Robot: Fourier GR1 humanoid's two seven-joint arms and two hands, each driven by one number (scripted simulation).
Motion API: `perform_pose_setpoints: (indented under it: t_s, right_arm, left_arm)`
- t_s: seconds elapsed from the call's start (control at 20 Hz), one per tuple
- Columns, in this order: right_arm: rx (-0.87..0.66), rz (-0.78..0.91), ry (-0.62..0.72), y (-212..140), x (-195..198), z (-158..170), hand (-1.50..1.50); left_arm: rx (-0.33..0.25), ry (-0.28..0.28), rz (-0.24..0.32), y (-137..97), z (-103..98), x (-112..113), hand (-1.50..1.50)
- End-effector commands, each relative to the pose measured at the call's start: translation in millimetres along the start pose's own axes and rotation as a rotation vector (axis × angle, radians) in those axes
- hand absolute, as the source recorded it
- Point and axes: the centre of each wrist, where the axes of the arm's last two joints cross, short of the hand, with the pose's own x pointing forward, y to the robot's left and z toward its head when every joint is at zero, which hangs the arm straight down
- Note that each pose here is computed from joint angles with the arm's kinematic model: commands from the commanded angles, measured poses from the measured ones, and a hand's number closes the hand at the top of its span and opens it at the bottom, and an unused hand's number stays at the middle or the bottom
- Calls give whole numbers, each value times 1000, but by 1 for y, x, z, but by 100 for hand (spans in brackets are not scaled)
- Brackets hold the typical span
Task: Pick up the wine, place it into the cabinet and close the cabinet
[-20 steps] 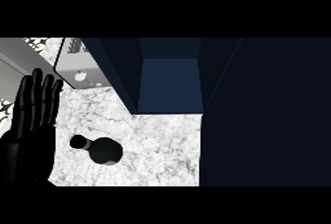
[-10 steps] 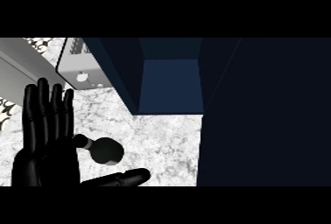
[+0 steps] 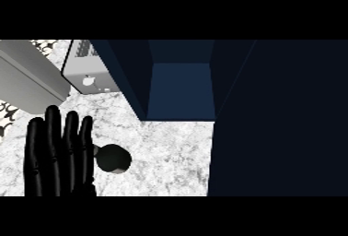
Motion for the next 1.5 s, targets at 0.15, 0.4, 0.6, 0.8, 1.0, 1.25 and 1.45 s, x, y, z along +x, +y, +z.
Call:
perform_pose_setpoints:
  t_s: [0.15, 0.4, 0.6, 0.8, 1.0, 1.25, 1.45]
  right_arm:
    - [-4, -8, -16, 9, 14, -4, -150]
    - [11, -29, 0, 10, 16, -3, -150]
    - [-4, 13, -11, 7, 22, -13, -150]
    - [32, 13, 7, 14, 34, -7, -150]
    - [7, 8, -4, 14, 23, -14, -150]
    - [-20, 19, -20, 18, 27, -22, -150]
    - [-24, 37, -22, 19, 36, -19, -150]
  left_arm:
    - [20, -10, 32, -3, 13, 32, -150]
    - [12, -6, 3, -8, 15, 38, -150]
    - [9, -3, -18, -10, 14, 46, -150]
    - [48, -21, -54, -16, 13, 47, -150]
    - [60, -22, -86, -5, 16, 63, -150]
    - [25, -16, -110, -5, 16, 66, -150]
    - [39, -27, -131, -12, 14, 65, -150]
